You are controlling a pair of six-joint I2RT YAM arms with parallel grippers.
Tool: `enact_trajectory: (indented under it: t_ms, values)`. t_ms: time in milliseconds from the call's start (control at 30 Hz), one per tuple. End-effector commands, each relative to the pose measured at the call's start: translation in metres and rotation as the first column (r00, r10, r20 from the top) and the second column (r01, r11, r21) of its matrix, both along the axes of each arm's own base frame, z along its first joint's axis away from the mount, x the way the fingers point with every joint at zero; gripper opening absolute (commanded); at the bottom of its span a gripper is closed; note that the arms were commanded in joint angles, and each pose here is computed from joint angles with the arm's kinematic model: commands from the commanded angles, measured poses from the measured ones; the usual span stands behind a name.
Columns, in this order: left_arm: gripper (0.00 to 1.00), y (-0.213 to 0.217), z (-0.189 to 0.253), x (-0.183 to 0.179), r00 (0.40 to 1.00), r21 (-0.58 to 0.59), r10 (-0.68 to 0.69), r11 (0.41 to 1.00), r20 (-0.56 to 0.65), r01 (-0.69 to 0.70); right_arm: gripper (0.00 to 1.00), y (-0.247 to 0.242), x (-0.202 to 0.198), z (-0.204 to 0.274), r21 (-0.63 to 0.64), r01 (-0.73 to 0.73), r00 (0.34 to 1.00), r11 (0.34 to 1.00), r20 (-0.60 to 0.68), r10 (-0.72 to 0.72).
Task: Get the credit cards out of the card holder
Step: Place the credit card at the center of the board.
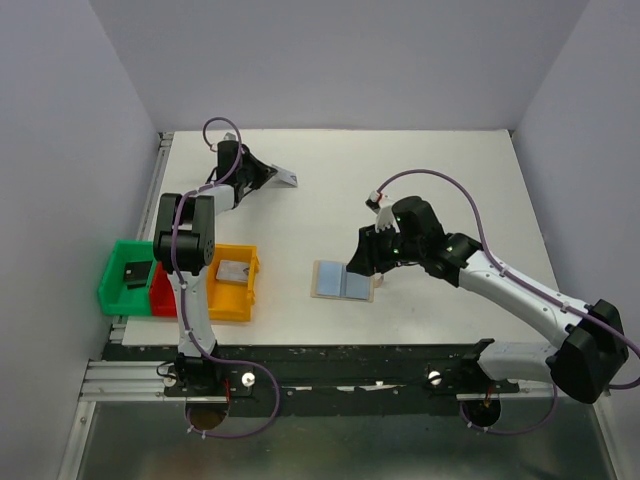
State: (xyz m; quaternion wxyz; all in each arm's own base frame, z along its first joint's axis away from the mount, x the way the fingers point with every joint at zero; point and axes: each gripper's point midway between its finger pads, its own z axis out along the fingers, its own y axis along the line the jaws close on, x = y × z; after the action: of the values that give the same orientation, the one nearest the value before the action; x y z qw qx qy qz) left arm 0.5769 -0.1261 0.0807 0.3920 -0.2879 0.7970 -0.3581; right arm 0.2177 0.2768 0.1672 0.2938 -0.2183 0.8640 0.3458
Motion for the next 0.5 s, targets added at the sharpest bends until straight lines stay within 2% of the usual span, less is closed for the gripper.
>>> enact_trajectory:
  t_ms: [0,300,467]
  values:
    - [0.11,0.005,-0.008,0.0,1.0,-0.012,-0.014,1.0,-0.003,0.014,0.5,0.004,0.003,0.008,0.02,-0.004,1.0,1.0,0.004,0.004]
    - [0.39,0.018,-0.005,-0.003,1.0,0.01,0.0,1.0,-0.017,0.001,0.5,0.005,0.004,0.007,0.018,-0.001,1.0,1.0,-0.003,0.001]
    - [0.47,0.029,-0.005,-0.004,0.999,0.017,0.017,1.0,-0.033,-0.016,0.5,0.002,0.003,0.005,0.011,0.009,1.0,1.0,-0.001,-0.009]
